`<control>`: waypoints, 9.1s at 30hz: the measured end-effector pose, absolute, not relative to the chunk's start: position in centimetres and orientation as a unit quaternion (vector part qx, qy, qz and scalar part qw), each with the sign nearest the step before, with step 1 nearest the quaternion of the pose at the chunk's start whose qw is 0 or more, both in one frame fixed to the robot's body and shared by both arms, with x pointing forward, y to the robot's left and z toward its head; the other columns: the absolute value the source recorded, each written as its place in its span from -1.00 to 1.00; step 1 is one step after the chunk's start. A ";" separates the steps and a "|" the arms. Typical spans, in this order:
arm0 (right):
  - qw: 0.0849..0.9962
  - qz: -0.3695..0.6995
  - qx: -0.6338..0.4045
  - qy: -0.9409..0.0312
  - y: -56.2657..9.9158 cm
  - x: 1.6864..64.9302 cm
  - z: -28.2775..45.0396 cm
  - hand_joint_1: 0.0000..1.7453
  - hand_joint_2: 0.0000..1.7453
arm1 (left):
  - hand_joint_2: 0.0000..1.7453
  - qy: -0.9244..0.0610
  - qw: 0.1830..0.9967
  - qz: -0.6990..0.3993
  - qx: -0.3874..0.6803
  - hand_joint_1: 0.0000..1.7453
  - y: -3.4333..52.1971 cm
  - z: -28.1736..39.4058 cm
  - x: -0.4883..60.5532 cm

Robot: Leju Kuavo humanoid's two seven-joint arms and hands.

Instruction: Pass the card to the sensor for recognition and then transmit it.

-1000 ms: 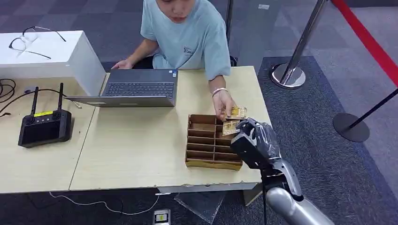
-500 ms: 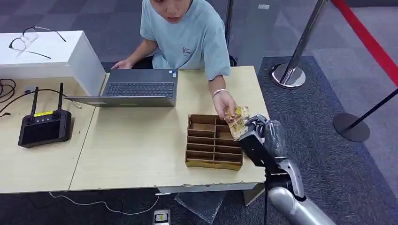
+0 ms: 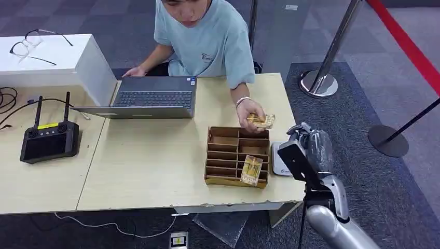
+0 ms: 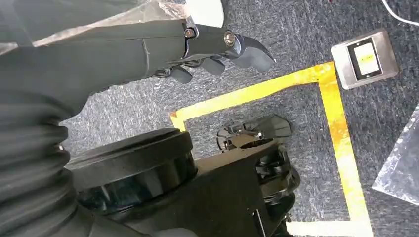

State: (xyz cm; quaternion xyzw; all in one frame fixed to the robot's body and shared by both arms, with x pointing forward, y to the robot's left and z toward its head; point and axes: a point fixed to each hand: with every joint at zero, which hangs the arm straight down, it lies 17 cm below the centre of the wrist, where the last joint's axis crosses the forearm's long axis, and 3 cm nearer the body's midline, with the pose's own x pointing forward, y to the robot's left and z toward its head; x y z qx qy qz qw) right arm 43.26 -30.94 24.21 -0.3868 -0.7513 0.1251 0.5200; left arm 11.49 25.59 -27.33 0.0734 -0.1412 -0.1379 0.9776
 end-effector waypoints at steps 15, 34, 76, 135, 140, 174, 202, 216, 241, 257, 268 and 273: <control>0.528 0.127 -0.382 -0.747 -31.1 42.9 23.3 -1.00 1.00 | 1.00 -0.142 0.977 -0.138 0.074 -1.00 25.6 -27.3 11.5; 0.520 0.149 -0.358 -0.761 -27.6 44.0 23.7 -1.00 1.00 | 1.00 -0.141 0.976 -0.146 0.074 -1.00 25.5 -27.3 11.5; 0.528 0.151 -0.339 -0.764 -25.9 44.3 22.6 1.00 1.00 | 1.00 -0.134 0.977 -0.149 0.073 -1.00 25.5 -27.4 11.2; 0.622 0.149 -0.369 -0.675 -31.9 46.4 10.0 1.00 1.00 | 1.00 -0.138 0.971 -0.183 0.068 -1.00 25.1 -27.4 11.3; 0.632 0.148 -0.365 -0.668 -31.7 46.6 8.9 1.00 1.00 | 1.00 -0.137 0.970 -0.187 0.067 -1.00 25.0 -27.4 11.2; 0.631 0.090 -0.370 -0.676 -34.0 47.9 12.7 1.00 1.00 | 1.00 -0.143 0.969 -0.191 0.067 -1.00 25.0 -27.3 11.3; 0.621 0.142 -0.408 -0.654 -34.6 49.7 12.5 1.00 1.00 | 1.00 -0.144 0.965 -0.209 0.068 -1.00 25.0 -27.3 11.3; 0.625 0.151 -0.447 -0.621 -38.0 49.1 11.1 1.00 1.00 | 1.00 -0.145 0.964 -0.211 0.068 -1.00 25.0 -27.3 11.3; 0.664 0.124 -0.406 -0.616 -38.0 48.0 7.6 1.00 1.00 | 1.00 -0.149 0.964 -0.211 0.069 -1.00 25.0 -27.3 11.5; 0.671 0.125 -0.407 -0.607 -38.0 47.8 6.6 1.00 1.00 | 1.00 -0.150 0.964 -0.211 0.069 -1.00 25.0 -27.3 11.5; 0.671 0.126 -0.402 -0.610 -37.7 47.8 6.3 1.00 1.00 | 1.00 -0.154 0.963 -0.211 0.068 -1.00 24.9 -27.2 11.6; 0.670 0.126 -0.400 -0.612 -37.5 47.8 6.4 1.00 1.00 | 1.00 -0.155 0.963 -0.211 0.068 -1.00 24.9 -27.2 11.6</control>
